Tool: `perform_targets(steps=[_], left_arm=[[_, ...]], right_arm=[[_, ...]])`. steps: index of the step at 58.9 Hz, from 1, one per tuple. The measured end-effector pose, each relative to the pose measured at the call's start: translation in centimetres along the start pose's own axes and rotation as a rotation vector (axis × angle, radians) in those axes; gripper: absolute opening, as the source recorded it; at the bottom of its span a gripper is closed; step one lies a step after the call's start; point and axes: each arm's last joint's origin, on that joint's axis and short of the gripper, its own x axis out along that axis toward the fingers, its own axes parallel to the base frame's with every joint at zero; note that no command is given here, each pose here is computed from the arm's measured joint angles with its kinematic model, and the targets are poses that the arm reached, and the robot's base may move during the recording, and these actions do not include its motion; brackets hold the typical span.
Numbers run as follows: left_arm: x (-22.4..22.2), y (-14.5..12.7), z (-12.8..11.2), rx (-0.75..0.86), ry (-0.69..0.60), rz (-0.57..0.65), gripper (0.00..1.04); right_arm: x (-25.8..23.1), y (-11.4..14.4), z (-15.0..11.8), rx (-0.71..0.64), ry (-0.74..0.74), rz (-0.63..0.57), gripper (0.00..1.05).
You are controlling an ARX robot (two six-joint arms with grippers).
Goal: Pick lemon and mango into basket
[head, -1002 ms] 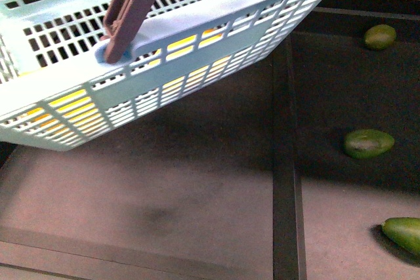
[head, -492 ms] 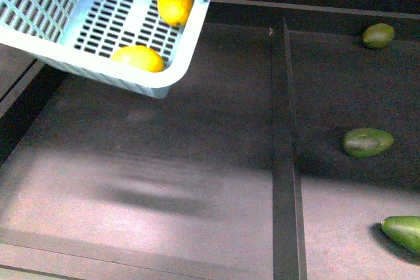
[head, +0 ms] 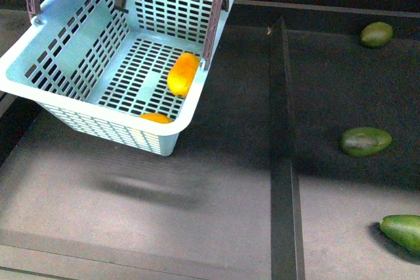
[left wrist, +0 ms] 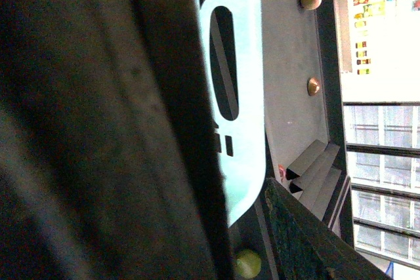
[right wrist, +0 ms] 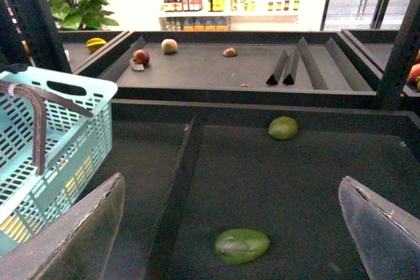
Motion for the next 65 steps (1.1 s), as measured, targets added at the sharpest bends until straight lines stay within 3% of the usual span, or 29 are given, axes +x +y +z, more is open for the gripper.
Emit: perform_targets(steps=[10,31,43,65], left_arm=[[-0.5,0.6,1.0,-0.04,-0.008,0.036,0.28],[-1.2,0.6,0.6,-0.003,0.034,0.059,0.28],[-1.7,0.1,-0.1,0.077,0.081,0.172,0.28],[-2.2,1.7,0.2,-0.001,0.067,0.276,0.28]], right_arm=[[0.0,0.0,0.0,0.0,0.0,0.0,0.96],[0.0,0.0,0.0,0.0,0.0,0.0,0.96],[0.0,0.0,0.0,0.0,0.0,0.0,0.96],[0.0,0.0,0.0,0.0,0.0,0.0,0.96]])
